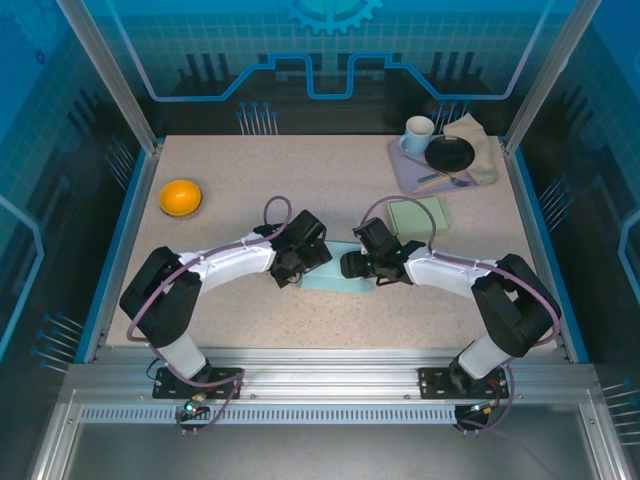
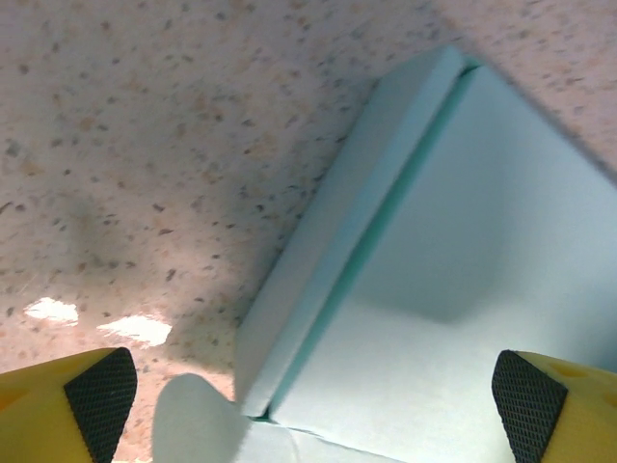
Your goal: Fold the paper box
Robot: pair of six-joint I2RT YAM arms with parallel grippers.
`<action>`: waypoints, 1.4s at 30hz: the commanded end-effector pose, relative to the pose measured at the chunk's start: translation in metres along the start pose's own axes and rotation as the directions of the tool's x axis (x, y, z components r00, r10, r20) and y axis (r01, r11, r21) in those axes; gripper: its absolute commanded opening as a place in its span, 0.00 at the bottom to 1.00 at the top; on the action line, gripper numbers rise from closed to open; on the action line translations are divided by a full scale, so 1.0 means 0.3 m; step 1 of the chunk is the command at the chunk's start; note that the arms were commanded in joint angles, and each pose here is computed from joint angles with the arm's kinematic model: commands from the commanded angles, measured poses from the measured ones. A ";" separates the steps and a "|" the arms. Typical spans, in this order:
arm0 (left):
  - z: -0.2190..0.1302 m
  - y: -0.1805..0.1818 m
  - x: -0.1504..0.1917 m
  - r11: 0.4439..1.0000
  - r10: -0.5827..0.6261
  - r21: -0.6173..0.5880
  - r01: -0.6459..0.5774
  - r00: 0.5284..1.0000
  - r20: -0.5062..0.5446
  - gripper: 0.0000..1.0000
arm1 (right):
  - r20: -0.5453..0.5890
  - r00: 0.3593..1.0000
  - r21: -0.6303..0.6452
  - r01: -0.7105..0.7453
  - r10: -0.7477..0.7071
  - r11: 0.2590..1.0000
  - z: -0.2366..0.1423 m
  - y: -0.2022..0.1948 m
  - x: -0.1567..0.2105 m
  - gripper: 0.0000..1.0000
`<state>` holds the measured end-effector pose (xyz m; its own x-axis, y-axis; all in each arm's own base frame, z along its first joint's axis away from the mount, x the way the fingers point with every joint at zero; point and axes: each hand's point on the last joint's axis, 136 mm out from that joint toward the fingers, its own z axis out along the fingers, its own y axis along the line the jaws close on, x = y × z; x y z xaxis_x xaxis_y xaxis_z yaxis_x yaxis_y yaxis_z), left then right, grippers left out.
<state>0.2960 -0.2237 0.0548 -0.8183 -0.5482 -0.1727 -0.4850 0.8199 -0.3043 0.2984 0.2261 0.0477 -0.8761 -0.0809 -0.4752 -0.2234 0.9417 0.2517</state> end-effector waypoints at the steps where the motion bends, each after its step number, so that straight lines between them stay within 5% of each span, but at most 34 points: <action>1: -0.001 0.013 0.025 0.996 -0.070 -0.057 0.067 0.996 -0.055 0.99 | -0.075 0.997 0.046 -0.010 0.013 0.999 0.011 -0.058 0.080 0.61; 20: -0.012 -0.092 0.079 0.986 -0.147 0.057 0.156 0.979 -0.139 0.86 | -0.077 0.997 0.051 -0.017 0.021 0.999 0.022 -0.065 0.088 0.60; 28: -0.006 -0.037 0.039 0.993 -0.121 -0.002 0.121 0.991 -0.054 0.83 | -0.080 0.996 0.050 -0.020 0.024 0.999 0.021 -0.066 0.094 0.61; 42: 0.058 -0.018 0.056 0.988 -0.153 -0.009 0.152 0.985 -0.078 0.77 | -0.067 0.998 0.047 -0.016 0.019 0.999 -0.016 -0.066 0.090 0.61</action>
<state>0.2899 -0.2399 0.0457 -0.7668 -0.6387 -0.0638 -0.5882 0.7390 -0.3285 0.2927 0.2217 0.0476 -0.8758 -0.0759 -0.4767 -0.2204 0.9415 0.2550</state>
